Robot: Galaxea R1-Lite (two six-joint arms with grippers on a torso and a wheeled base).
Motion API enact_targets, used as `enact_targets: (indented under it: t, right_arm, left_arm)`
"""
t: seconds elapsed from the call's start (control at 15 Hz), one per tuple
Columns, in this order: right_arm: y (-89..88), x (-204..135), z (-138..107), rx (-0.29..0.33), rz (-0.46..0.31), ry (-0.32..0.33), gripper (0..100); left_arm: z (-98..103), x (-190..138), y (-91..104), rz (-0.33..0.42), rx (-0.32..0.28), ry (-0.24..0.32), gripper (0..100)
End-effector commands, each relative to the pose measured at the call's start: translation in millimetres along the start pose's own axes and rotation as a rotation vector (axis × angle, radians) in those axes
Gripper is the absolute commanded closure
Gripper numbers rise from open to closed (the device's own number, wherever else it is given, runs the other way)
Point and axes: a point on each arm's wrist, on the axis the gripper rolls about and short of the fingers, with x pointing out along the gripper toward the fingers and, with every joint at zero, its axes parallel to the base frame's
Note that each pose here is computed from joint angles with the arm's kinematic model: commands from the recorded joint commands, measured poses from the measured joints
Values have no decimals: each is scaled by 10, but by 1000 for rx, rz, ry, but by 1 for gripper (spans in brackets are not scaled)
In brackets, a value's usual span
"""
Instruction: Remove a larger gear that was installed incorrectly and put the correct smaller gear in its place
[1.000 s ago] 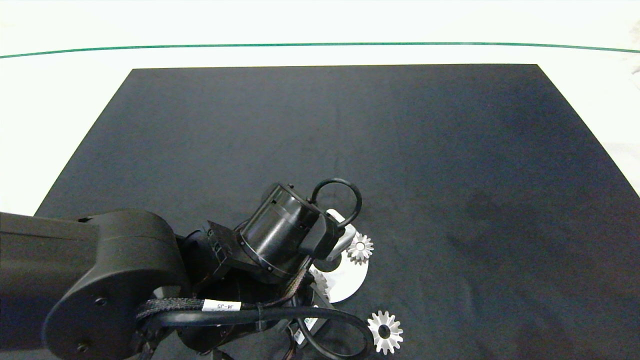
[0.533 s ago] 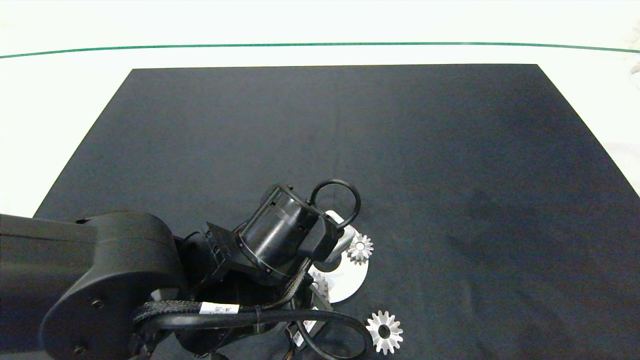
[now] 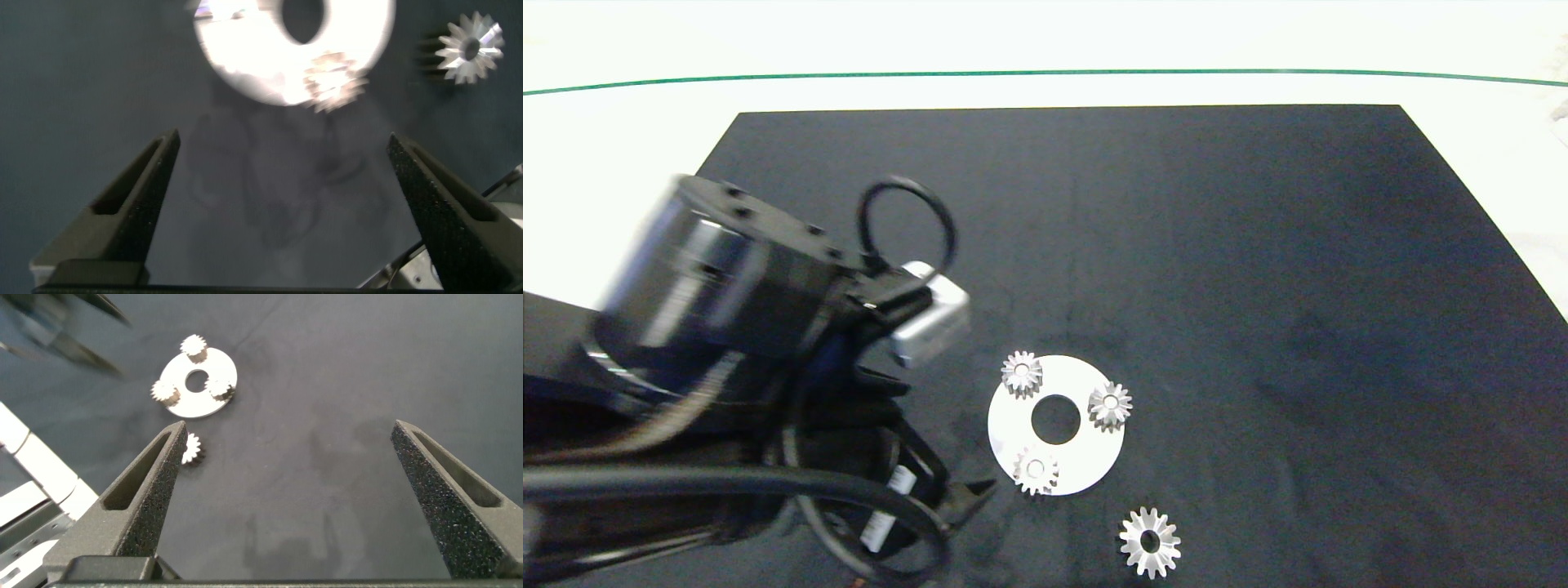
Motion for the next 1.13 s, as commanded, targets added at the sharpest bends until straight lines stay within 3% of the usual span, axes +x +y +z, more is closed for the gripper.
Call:
enact_targets:
  t: [0.07,0.2,0.27,0.4,0.6,1.0,1.13]
  right_arm:
    - [-29,-76,-36,3,-90,-2,0]
    - [-58,-174,-93,18,-189,-6,0]
    - [-51,-213,-241,15,-243,20,0]
    - [-48,-305,-516,10,-453,81,0]
    - [-6,-547,-626,55,-659,52,0]
    - [329,-1033,-939,119,-1035,-74,0]
    - [471,-1085,-1002,126,-1147,-96,0]
  left_arm:
    - [-610,-1410,622,311,-241,-265,0]
    - [-944,-1880,569,517,-255,-351,0]
    - [-1072,-2055,487,600,-284,-400,0]
    - [-1318,-2336,273,704,-301,-498,0]
    - [-1526,-2526,-15,855,-317,-571,0]
    - [-2235,-2545,-478,924,-263,-735,0]
    - [-2321,-2468,-638,983,-318,-772,0]
